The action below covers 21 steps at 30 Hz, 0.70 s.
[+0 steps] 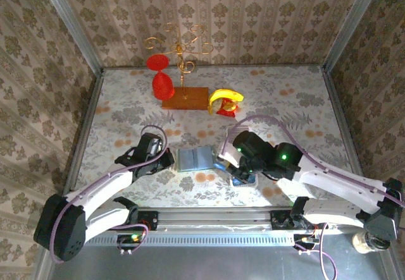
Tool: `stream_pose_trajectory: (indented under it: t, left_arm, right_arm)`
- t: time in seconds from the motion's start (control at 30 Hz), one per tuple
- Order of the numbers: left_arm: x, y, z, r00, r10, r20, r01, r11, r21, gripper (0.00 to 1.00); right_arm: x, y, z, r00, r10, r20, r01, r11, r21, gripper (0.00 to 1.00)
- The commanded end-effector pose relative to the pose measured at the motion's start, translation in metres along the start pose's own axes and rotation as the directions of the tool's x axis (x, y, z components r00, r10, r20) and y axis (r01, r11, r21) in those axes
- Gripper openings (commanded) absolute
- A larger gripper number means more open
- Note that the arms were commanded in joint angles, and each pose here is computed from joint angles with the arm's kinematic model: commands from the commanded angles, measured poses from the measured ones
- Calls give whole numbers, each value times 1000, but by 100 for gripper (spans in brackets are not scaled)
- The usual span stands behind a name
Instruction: Put the credit cards into the card holder
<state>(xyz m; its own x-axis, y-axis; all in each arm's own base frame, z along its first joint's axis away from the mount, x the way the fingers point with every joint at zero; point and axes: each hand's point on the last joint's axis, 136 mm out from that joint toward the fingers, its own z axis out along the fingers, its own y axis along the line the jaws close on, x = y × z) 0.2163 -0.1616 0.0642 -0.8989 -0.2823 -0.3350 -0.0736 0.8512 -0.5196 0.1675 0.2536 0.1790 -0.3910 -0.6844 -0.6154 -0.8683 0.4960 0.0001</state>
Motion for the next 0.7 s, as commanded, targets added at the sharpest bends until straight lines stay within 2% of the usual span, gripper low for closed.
stream_pose_trajectory:
  t: [0.0,0.1,0.2,0.4,0.53,0.67]
  left_arm:
    - [-10,-2,-9,999,-33,38,33,999,-12,0]
    - [-9,-11,-7,999,-26,24,25,999,37,0]
    - [-7,-14,-2,1000,-20,-9,20,999,40,2]
    - [-5,-10,7,998,-40,-43,41,998,38,7]
    - [-4,-11,12,997,-38,-64,40,998,39,10]
    - [-3,-8,15,996,-44,-72,46,998,35,13]
  right_arm:
    - [-58,-8,6,913,371,170,-365,929,-64,0]
    - [-74,-19,21,786,597,160,-586,803,-111,0]
    - [-84,-21,44,689,714,126,-696,700,-160,0]
    - [-60,-35,98,496,867,53,-867,498,-35,0]
    - [-55,-40,118,448,890,83,-893,450,-4,0]
    - [-58,-46,130,455,884,105,-890,455,23,0]
